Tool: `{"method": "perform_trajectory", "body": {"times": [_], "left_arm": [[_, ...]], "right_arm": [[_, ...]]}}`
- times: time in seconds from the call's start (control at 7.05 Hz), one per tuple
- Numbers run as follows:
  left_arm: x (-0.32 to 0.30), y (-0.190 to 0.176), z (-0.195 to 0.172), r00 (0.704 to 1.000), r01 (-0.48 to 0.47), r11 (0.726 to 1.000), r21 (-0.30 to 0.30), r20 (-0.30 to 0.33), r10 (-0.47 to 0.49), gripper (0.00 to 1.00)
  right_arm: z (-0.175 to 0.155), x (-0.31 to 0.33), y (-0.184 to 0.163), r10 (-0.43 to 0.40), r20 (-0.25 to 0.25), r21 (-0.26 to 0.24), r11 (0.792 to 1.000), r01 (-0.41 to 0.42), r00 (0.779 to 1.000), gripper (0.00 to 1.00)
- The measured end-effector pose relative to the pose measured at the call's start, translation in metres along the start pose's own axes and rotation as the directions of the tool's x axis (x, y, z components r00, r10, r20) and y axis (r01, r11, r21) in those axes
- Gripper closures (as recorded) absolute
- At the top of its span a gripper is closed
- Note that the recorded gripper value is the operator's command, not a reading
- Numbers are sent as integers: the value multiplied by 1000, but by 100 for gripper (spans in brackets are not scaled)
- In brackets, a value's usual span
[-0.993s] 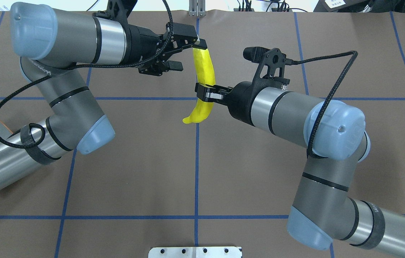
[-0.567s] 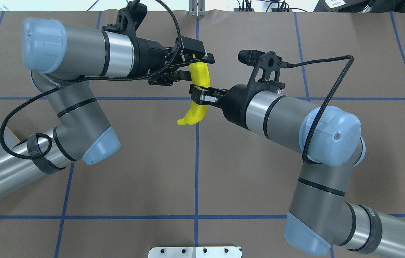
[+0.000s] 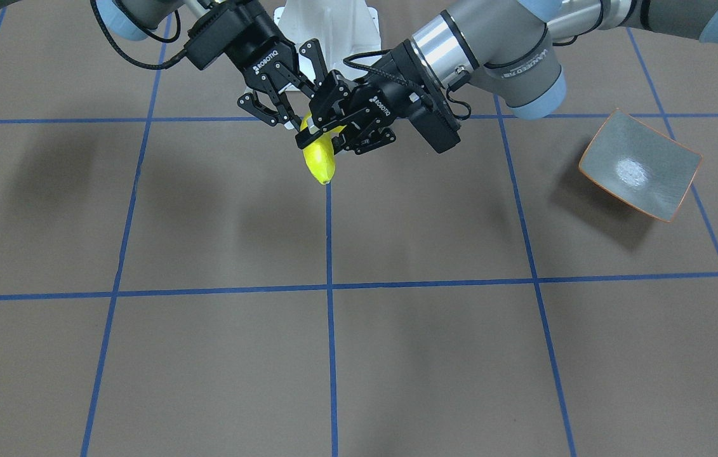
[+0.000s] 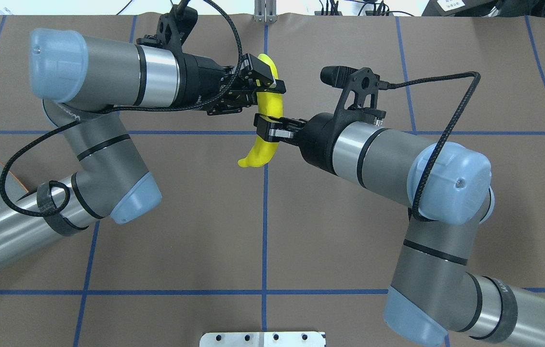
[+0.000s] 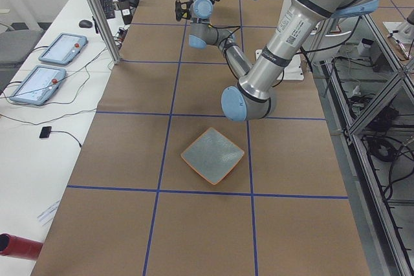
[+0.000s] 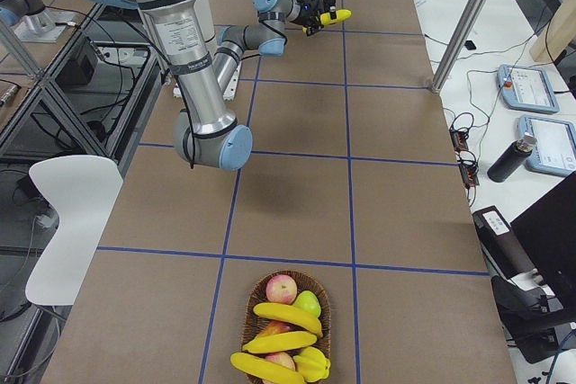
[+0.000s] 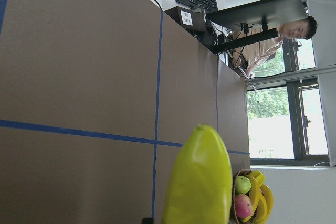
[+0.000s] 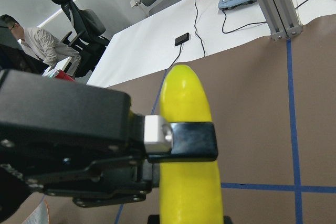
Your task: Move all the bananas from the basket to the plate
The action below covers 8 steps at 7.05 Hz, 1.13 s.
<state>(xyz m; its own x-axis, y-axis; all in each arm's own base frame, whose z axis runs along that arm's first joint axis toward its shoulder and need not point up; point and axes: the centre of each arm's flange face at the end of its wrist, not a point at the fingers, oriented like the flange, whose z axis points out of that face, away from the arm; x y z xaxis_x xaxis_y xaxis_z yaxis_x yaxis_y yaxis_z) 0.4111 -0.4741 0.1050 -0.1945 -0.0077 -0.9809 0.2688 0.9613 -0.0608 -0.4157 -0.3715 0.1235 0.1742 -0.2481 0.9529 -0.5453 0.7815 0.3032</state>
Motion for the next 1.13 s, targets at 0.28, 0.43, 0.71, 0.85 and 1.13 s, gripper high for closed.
{"method": "perform_trajectory", "body": {"times": [0.28, 0.43, 0.71, 0.85, 1.13], "left_arm": [[0, -1, -1, 1000, -1, 1000, 9, -3, 1, 100], [1, -1, -2, 1000, -2, 1000, 15, -7, 3, 100], [-5, 1, -13, 1000, -11, 1000, 19, -7, 11, 100], [-20, 5, -29, 1000, -23, 1000, 20, 6, 23, 100], [-61, 13, -70, 996, -72, 997, 26, 55, 70, 100]], "right_arm": [[-7, -3, -2, 11, 17, -18, 1000, -10, 1000, 0], [-13, -2, -7, 14, 34, -65, 998, -12, 999, 0], [-21, 21, -25, 16, 16, -111, 994, -14, 1000, 0], [-23, 44, -35, 14, -25, -108, 994, -17, 1000, 0], [-31, 118, -74, 22, -141, -137, 990, -41, 990, 0]]}}
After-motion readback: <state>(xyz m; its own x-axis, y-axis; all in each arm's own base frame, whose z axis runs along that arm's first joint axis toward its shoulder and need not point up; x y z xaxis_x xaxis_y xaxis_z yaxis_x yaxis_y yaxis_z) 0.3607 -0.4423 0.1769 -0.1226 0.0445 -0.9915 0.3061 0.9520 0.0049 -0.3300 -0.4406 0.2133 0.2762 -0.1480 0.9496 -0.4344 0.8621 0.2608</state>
